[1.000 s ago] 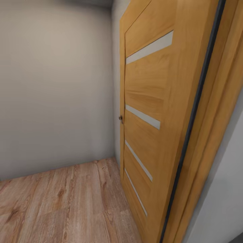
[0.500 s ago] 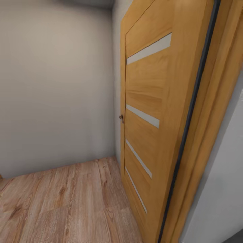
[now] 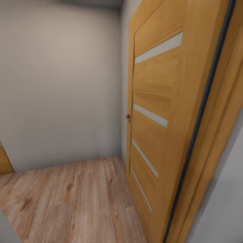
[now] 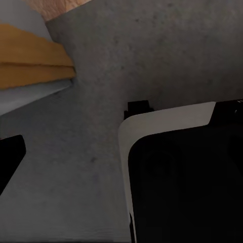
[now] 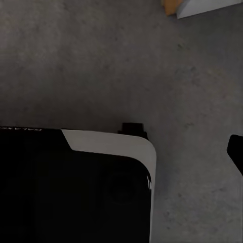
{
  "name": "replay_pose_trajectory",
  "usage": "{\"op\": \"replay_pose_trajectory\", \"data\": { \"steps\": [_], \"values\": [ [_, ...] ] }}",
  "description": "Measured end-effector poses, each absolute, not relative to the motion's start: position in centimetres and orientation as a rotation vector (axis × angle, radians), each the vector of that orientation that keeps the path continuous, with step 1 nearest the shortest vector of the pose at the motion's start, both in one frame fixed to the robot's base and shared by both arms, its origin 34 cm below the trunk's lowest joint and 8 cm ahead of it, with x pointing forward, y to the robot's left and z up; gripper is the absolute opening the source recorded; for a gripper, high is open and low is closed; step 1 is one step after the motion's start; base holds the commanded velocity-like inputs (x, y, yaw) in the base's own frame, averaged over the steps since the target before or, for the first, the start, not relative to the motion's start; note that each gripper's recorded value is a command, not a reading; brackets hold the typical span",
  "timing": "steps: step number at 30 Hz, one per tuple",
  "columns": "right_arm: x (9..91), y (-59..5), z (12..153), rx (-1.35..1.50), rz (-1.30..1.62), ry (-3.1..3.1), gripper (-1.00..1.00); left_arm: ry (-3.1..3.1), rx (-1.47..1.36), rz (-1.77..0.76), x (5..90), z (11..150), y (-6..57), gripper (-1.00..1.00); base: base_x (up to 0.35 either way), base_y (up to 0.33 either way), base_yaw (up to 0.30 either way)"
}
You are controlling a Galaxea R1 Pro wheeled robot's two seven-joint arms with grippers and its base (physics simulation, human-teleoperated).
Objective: Move the two storage containers from the living room to the garage. In the garage, place one container on the floor and stack the other container on top of it (either order is fine).
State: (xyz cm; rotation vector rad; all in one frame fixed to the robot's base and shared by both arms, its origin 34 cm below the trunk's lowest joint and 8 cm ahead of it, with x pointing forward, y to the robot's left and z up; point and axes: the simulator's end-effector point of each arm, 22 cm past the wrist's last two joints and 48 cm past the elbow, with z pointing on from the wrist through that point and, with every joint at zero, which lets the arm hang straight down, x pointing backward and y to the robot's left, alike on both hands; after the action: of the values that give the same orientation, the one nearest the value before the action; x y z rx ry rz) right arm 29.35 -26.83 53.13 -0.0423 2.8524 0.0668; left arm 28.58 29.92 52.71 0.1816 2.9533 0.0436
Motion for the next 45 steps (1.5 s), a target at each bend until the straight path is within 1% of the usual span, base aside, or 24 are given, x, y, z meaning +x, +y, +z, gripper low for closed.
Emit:
{"op": "replay_pose_trajectory", "data": {
  "steps": [14,26,40,45],
  "values": [
    [29.04,-26.84,53.0,-0.042,0.067,2.861,1.0,2.962,0.182,0.043,28.27,52.59,29.91,1.0,0.0,0.0,0.254],
    [28.99,-26.84,52.98,-0.042,0.067,2.862,1.0,2.963,0.183,0.035,28.22,52.55,29.52,1.0,0.0,0.0,0.06],
    [29.02,-26.85,52.99,-0.042,0.066,2.861,1.0,2.962,0.184,0.032,28.23,52.54,29.33,1.0,0.0,0.0,0.27],
    [29.02,-26.84,52.99,-0.042,0.067,2.861,1.0,2.963,0.184,0.032,28.23,52.54,29.34,1.0,0.0,-0.001,0.098]
  ]
}}
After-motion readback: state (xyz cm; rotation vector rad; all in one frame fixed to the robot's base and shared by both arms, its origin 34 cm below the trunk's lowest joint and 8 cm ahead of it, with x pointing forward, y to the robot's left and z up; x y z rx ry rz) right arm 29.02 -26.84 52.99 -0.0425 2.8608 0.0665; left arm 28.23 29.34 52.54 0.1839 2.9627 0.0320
